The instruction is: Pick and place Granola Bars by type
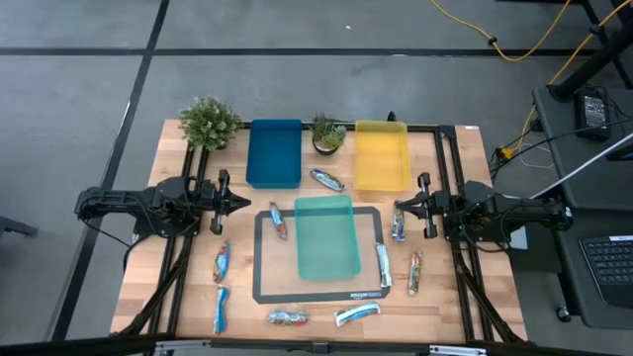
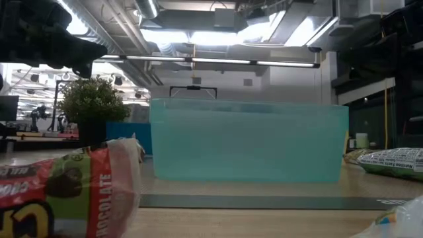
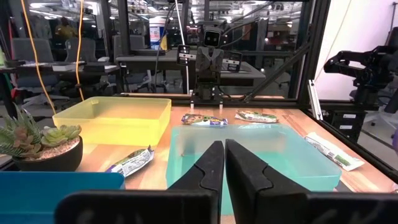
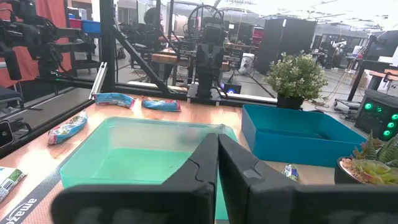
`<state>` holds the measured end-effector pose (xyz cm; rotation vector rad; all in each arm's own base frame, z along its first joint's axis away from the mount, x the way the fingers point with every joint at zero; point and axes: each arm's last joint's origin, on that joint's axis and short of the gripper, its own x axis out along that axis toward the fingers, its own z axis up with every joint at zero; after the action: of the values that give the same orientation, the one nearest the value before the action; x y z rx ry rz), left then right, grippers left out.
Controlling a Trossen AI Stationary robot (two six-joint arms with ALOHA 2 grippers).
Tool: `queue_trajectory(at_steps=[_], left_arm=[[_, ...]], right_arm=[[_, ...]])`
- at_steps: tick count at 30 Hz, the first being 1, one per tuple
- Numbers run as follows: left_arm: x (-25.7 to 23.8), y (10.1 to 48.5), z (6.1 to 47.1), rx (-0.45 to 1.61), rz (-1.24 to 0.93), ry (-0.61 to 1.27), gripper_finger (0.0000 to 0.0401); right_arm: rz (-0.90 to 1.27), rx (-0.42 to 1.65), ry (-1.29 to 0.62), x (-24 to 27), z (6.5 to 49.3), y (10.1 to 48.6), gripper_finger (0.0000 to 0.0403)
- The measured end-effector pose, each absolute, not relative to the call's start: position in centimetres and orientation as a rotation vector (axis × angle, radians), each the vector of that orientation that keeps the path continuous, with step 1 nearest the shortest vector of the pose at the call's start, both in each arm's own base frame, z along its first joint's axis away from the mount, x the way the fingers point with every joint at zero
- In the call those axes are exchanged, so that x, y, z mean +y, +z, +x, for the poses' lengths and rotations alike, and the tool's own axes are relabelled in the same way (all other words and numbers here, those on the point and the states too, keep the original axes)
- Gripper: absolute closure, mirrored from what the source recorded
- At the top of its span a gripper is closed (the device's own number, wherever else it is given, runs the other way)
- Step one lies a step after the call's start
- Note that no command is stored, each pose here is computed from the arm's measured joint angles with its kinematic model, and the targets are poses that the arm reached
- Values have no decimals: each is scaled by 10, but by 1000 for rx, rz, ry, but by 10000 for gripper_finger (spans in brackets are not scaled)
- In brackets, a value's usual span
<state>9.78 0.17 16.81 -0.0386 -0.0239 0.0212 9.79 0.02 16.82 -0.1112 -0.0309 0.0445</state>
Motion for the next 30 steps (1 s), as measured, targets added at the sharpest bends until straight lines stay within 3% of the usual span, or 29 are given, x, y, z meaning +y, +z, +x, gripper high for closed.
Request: queue_trajectory(at_steps=[23, 30], left_arm=[[2, 169, 98, -38, -40, 21, 393], [2, 171, 98, -61, -203, 17, 388]], right_arm=[[-111, -31, 45, 0, 98, 168, 386], [-111, -31, 45, 0, 98, 168, 386]])
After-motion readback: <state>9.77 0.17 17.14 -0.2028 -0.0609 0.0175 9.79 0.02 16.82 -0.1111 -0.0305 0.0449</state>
